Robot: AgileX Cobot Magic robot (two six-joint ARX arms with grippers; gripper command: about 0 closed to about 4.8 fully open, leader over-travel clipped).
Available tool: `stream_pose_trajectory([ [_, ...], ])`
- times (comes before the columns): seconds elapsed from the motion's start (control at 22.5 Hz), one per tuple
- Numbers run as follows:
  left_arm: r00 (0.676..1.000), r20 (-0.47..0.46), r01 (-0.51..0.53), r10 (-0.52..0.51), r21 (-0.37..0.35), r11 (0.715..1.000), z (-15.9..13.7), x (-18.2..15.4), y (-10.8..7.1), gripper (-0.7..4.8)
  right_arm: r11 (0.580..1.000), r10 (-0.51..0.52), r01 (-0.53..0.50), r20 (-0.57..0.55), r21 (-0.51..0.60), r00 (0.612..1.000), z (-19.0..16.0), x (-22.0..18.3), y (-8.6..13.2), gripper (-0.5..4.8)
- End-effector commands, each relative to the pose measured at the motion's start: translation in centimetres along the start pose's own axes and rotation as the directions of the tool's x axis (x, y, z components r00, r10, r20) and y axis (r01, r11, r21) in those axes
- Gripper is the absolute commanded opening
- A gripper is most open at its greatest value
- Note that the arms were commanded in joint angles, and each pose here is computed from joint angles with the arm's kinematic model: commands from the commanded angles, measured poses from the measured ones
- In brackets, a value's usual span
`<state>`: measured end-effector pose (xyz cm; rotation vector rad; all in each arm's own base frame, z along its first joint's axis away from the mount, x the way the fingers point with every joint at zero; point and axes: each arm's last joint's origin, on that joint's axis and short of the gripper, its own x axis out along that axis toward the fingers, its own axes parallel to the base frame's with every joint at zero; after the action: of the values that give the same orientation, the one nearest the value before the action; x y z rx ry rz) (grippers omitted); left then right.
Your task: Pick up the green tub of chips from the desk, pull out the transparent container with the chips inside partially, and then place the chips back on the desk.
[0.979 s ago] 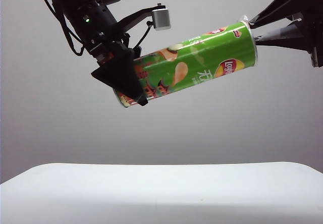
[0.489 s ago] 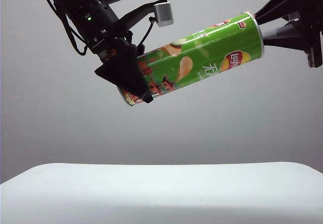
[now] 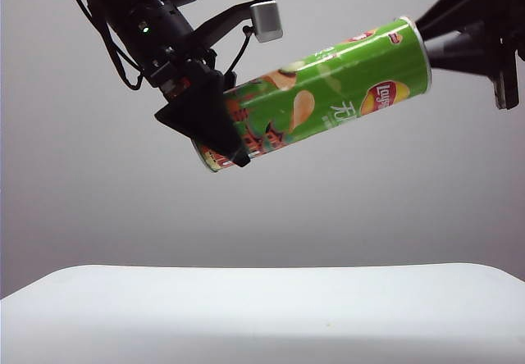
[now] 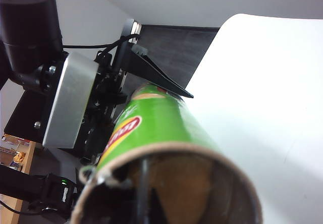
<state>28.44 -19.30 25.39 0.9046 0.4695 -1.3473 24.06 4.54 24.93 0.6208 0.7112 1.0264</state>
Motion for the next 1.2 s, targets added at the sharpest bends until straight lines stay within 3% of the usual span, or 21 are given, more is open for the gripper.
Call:
stream_pose_trajectory([
  [0.04,0.999,0.048,0.0,-0.001,0.014,1.0,0.5,-0.4,0.1,2.32,0.999,0.0,0.0,0.005,-0.036,1.0,0.2,0.0,0.1,-0.07],
  [0.58,0.999,-0.031,0.023,-0.023,-0.017,1.0,0.0,-0.4,-0.3,2.32,0.998,-0.034,0.036,0.029,-0.05,0.999,0.3,-0.3,-0.1,-0.07],
  [1.2,0.996,-0.077,0.042,-0.045,-0.036,0.998,-0.3,-0.4,-0.7,2.32,0.995,-0.098,0.101,0.117,-0.015,0.988,1.0,-3.4,-1.6,-0.07],
])
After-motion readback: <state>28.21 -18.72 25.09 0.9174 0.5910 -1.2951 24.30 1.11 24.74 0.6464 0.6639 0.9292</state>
